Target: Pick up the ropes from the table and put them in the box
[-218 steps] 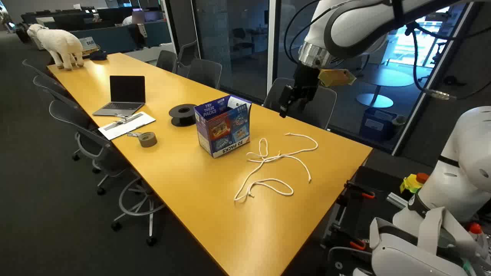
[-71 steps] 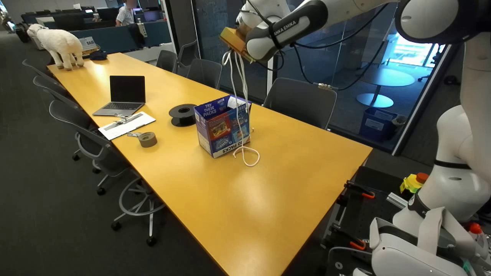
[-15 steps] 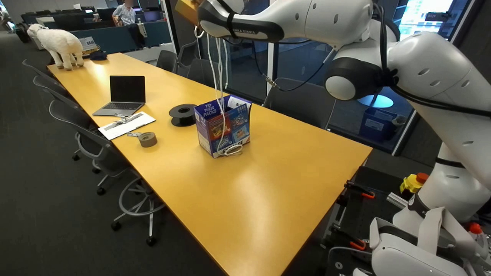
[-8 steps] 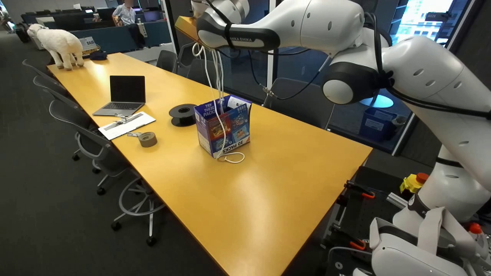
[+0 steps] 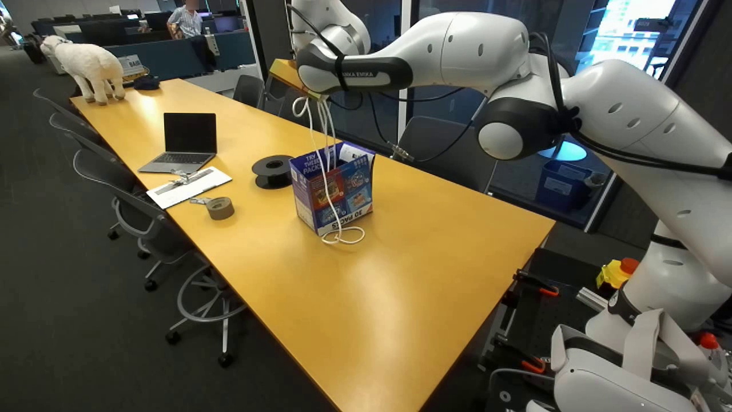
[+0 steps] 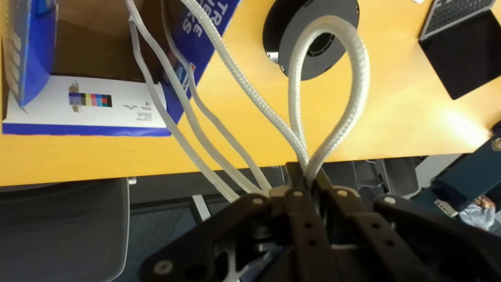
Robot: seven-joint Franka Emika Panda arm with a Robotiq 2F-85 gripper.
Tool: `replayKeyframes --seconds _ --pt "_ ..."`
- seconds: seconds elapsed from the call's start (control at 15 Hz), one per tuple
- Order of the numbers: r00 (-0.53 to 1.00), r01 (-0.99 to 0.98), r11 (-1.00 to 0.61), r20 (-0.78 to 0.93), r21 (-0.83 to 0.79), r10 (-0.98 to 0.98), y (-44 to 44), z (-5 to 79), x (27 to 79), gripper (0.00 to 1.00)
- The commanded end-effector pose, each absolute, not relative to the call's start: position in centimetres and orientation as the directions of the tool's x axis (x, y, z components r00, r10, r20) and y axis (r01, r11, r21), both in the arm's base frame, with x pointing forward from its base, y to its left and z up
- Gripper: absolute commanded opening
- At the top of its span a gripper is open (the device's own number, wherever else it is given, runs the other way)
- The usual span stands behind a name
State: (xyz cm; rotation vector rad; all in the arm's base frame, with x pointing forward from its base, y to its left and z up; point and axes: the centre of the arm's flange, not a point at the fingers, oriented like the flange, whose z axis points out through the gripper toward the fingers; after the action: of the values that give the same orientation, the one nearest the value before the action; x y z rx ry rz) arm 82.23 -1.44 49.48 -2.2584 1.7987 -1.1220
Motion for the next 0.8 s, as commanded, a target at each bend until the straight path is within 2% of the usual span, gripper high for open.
replayKeyframes --seconds 0.0,0.73 --pt "0.123 -0.842 -0.336 0.455 -0.423 -0.882 -2.5 47.2 83.2 0.07" --pt "0.236 -0.910 -0.325 0.324 -0.259 -0.916 -4.0 36.8 82.4 0.07"
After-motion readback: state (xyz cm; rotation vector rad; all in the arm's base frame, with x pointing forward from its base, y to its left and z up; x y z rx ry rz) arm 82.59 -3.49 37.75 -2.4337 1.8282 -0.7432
